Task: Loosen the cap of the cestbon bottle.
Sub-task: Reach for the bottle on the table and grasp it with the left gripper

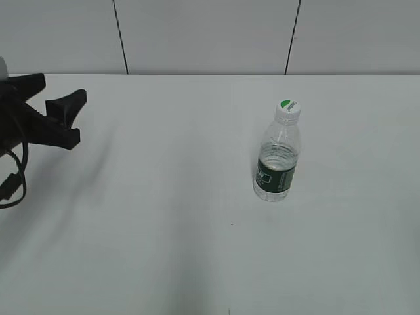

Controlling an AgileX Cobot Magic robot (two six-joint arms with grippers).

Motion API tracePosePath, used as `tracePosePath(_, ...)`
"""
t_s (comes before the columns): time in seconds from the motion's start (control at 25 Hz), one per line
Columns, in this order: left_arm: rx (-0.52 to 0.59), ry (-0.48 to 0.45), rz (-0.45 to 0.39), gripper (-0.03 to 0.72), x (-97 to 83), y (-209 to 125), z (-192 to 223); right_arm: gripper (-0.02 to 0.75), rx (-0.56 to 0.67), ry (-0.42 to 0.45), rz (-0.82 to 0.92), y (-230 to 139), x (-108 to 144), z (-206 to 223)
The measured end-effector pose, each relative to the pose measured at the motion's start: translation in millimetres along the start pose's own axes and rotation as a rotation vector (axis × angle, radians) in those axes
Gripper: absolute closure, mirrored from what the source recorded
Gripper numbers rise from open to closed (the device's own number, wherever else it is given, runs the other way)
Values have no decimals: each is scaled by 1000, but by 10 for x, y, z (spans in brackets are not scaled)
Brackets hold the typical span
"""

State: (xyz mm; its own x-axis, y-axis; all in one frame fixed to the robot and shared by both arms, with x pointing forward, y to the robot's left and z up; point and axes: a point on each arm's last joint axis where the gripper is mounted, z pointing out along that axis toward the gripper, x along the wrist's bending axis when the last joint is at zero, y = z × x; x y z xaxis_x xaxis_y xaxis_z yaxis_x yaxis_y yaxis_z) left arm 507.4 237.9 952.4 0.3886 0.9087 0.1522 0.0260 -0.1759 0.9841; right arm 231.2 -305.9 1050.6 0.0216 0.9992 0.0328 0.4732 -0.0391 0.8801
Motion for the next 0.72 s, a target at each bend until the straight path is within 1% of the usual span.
tracePosePath(0.12,28,-82,-71,202,-85,-139,47,259,0,2,1,0,1,0)
tracePosePath(0.28,32,-183,-103,149,-194,-309,92,259,0,3,1,0,2,0)
tracePosePath(0.32,34,-206,-104,143,-218,-342,96,259,0,3,1,0,2,0)
tracePosePath(0.44,73,-254,-153,136,-276,-482,115,259,0,3,1,0,2,0)
tracePosePath(0.52,94,-300,-156,134,-317,-556,151,259,0,3,1,0,2,0)
tracePosePath(0.56,102,-329,-156,134,-338,-587,182,259,0,3,1,0,2,0)
tracePosePath(0.64,94,-418,-150,132,-387,-605,283,259,0,3,2,0,2,0)
tracePosePath(0.72,95,-511,-166,131,-434,-633,398,259,0,3,2,0,2,0)
